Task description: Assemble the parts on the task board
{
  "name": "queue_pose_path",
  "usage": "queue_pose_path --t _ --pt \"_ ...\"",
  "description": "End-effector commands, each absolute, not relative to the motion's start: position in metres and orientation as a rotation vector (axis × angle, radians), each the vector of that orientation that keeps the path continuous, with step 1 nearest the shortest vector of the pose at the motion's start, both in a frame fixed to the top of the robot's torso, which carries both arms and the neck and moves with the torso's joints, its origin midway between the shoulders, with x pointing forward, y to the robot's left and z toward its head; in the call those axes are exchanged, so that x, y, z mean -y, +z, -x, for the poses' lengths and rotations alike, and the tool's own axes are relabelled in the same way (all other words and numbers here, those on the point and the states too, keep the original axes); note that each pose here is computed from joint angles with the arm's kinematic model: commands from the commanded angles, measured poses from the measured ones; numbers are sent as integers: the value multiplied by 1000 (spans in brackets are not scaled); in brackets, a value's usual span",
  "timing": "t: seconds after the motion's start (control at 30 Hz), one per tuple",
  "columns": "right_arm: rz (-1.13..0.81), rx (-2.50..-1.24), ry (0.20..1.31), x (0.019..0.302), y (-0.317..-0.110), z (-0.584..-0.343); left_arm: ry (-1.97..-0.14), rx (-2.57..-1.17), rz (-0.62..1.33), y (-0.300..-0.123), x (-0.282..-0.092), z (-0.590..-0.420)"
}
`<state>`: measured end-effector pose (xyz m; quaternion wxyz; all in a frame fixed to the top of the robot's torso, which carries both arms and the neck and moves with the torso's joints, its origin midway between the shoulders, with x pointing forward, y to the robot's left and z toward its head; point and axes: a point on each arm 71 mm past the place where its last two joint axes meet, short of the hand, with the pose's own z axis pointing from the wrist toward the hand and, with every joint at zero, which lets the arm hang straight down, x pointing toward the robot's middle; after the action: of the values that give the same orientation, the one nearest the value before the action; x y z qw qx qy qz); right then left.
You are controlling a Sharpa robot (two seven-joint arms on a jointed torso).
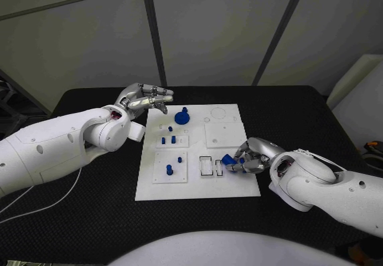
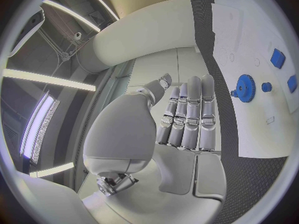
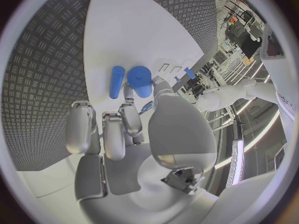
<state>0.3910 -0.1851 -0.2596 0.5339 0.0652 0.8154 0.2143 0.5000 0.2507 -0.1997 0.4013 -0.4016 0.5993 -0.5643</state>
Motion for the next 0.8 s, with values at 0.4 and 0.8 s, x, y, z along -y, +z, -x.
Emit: queue_pose_path --t 0.4,0.8 --pt "-135 -1964 490 178 -265 -389 -1445 -1514 1008 -198 -250 -499" --pt "-227 -1834 542 181 -249 -383 -1444 -1514 1008 -198 -251 -499"
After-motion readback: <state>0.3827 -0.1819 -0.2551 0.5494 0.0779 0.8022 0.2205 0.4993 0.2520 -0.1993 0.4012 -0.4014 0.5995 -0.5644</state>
